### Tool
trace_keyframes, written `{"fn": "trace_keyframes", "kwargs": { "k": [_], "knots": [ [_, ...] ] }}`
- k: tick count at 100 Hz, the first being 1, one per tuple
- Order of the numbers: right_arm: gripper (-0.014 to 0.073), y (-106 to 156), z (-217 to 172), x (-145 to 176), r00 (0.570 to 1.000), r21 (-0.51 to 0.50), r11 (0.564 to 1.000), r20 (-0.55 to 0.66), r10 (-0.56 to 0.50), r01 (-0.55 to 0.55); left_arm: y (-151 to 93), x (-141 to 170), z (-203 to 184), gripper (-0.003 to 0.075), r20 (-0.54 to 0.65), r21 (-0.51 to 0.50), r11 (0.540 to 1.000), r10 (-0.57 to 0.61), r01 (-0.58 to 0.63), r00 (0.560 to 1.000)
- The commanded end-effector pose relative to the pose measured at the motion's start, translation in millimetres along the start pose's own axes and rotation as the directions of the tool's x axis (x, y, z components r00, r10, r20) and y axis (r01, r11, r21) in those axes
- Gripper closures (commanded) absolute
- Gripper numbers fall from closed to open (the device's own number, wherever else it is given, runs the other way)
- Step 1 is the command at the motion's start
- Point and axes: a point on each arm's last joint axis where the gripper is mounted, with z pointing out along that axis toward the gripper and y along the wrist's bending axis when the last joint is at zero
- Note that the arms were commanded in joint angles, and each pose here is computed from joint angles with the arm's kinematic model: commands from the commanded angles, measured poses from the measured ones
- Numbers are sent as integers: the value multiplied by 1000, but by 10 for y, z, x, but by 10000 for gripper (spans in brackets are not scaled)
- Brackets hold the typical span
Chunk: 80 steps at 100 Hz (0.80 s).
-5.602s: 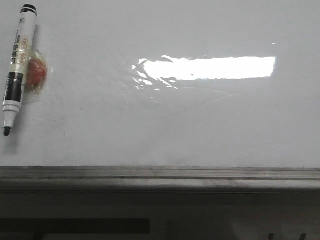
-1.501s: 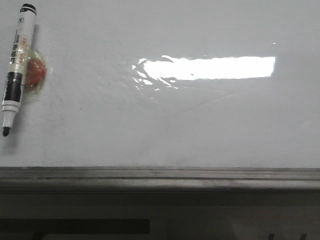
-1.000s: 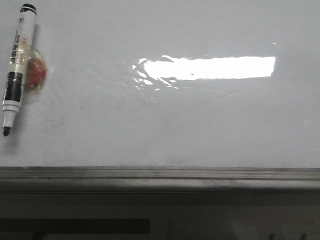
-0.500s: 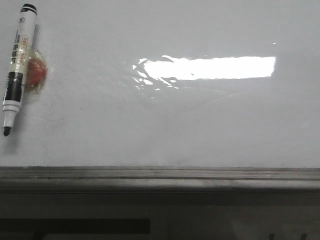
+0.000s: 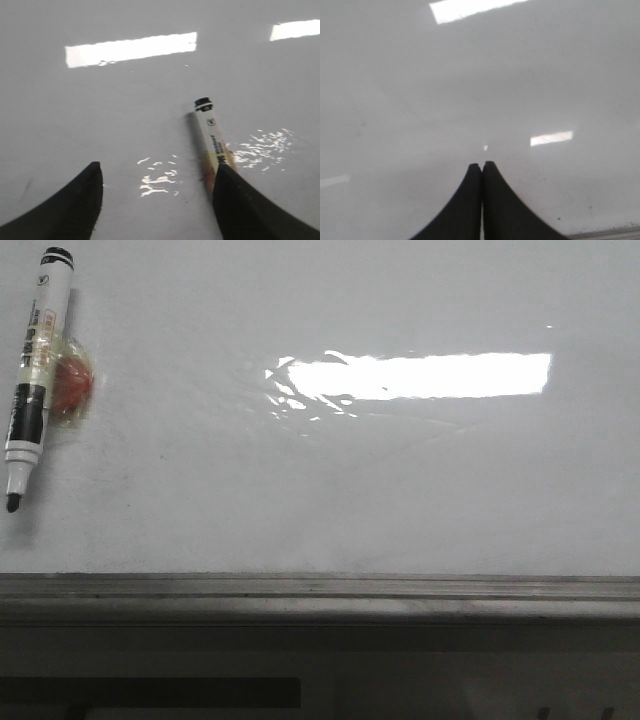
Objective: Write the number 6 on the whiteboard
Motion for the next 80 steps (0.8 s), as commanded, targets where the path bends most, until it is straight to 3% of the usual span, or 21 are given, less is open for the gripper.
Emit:
{"fn": "trace_keyframes", "kwargs": {
  "k": [1, 80],
  "knots": [
    [659, 26, -15, -152, 997, -10, 1000, 79, -21, 22, -53, -131, 24, 277, 82, 53, 998, -28, 23, 996],
    [659, 26, -15, -152, 997, -10, 1000, 79, -21, 22, -367, 92, 579, 264, -104, 213, 975, -45, 66, 994]
  ]
}}
